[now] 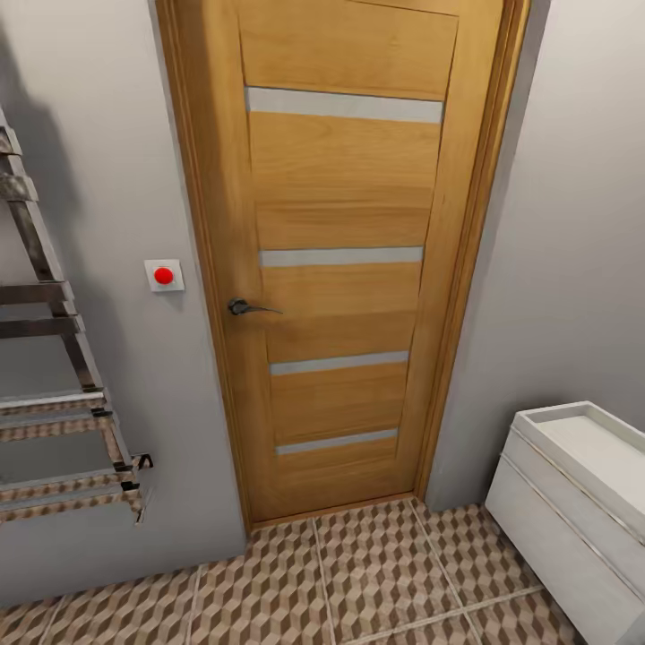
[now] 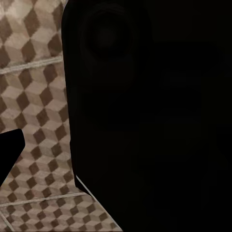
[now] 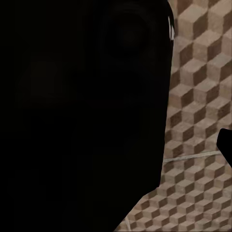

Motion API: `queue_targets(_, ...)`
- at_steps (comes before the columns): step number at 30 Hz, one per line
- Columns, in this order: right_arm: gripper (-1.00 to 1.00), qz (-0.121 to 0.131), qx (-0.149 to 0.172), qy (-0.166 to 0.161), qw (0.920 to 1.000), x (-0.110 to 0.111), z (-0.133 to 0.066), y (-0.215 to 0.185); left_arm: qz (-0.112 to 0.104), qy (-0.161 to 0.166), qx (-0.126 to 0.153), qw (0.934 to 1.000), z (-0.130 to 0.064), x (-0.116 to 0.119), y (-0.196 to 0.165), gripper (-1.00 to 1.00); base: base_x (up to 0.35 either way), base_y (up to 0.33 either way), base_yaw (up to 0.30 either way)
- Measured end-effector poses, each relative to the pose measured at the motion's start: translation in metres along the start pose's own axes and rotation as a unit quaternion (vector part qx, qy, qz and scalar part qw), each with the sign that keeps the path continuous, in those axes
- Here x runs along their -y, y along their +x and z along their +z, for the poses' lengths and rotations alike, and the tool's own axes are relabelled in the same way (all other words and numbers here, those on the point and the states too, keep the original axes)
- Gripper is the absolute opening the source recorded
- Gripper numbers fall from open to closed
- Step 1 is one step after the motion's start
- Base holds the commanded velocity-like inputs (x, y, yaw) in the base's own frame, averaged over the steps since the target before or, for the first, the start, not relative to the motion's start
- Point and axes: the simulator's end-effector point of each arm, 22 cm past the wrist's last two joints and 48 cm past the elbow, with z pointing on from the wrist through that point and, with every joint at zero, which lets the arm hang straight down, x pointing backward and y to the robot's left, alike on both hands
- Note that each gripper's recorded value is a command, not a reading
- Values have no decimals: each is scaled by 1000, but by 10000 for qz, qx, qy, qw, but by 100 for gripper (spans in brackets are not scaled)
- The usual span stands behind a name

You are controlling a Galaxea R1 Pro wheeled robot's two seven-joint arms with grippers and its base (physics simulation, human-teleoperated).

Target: Take the four mousetraps from the cabinet in the bathroom and place them on the bathroom floor. Make sure all four end up on the same floor surface, and ensure that at least two of them are either under or directly next to the same bathroom sink.

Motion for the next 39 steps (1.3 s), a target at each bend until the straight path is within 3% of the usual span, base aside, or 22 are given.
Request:
queue_targets(26,100,-60,28,29,10000,4,0,-2,-63,-23,170,9998,0,-3,-15,100,0,0,4)
queue_targets(39,100,-69,28,29,10000,4,0,-2,-93,-30,231,9997,0,-3,-18,100,0,0,221)
